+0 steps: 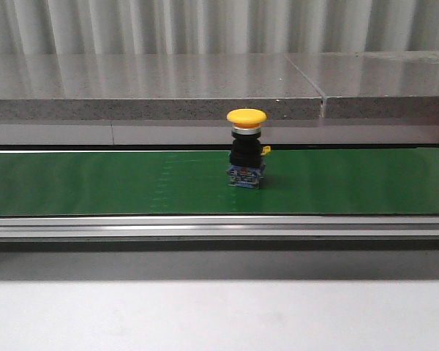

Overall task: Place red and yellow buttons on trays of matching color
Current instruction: 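Lower the red button into the red tray and open the right gripper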

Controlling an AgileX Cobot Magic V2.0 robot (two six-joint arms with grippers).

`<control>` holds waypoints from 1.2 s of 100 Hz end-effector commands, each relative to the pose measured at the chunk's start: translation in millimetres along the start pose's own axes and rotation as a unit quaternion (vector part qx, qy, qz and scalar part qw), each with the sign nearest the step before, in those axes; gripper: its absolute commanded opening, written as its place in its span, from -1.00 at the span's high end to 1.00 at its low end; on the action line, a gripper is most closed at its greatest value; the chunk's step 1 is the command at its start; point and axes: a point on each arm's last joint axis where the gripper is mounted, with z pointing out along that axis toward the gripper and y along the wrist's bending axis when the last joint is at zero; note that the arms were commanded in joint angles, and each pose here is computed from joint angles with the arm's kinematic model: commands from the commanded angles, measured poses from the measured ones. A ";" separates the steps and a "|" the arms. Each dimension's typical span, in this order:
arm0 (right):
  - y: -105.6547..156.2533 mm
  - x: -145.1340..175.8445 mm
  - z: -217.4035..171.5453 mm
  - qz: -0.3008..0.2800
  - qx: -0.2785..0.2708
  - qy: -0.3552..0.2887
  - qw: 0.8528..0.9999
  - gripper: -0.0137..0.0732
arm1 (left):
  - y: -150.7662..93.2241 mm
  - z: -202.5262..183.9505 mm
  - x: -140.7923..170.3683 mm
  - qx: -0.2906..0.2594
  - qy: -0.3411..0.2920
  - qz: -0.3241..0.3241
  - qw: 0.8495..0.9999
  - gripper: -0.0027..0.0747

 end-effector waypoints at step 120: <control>23.9 -42.2 -194.0 -0.042 0.005 -0.164 0.986 -0.73 | 0.0 -3.7 -13.4 -0.004 -0.044 -0.007 0.999 0.98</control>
